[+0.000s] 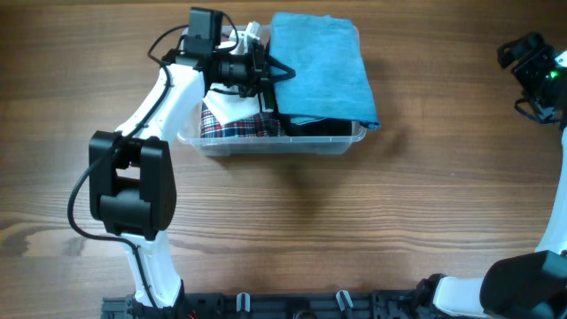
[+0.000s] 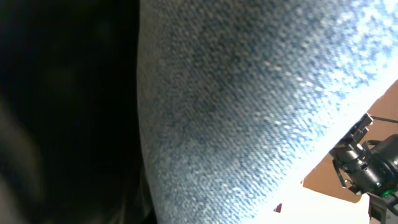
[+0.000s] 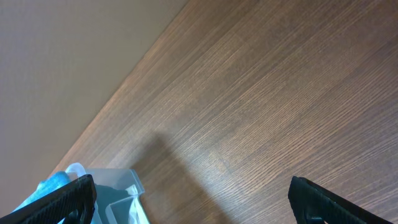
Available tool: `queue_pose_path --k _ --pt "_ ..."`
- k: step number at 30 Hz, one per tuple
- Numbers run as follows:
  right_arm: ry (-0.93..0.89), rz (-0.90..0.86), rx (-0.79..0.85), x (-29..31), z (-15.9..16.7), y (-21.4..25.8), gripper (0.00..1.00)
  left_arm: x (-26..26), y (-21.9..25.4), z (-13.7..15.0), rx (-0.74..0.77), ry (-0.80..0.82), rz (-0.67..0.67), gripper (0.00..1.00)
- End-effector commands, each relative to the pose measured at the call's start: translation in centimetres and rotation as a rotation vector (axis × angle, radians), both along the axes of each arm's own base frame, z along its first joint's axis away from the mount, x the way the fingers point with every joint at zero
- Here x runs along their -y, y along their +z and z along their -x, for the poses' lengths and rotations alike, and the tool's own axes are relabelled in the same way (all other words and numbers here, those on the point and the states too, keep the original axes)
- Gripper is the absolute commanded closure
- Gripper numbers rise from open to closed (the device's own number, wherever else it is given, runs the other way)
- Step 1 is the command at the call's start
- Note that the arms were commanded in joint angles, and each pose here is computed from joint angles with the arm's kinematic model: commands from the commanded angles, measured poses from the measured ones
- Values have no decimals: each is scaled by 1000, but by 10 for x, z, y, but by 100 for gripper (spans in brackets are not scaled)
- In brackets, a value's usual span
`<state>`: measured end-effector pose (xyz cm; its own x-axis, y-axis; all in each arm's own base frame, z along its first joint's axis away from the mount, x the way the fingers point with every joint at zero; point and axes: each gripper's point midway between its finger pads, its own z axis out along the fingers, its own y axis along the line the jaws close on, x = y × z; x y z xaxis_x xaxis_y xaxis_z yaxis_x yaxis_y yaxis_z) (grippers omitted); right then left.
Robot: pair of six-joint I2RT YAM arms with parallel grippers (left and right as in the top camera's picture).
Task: Pack container
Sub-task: 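Lower the denim cloth onto the black garment and release it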
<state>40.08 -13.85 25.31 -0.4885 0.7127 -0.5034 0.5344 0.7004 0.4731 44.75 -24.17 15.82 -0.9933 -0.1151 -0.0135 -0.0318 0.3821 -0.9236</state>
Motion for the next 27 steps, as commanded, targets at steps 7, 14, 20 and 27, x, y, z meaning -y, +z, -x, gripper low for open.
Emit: queue_pose_path --k 7,14,20,27 --pt "-5 -6 -12 0 -2 -6 0 -29 -7 0 53 -2 -25 5" --pt "-5 -6 -12 0 -2 -6 0 -8 38 7 154 -105 135 1" --pt "-5 -5 -12 0 -2 -5 0 9 96 14 343 -105 93 1" --pt "-5 -6 -12 0 -2 -6 0 3 109 21 382 -50 -6 0"
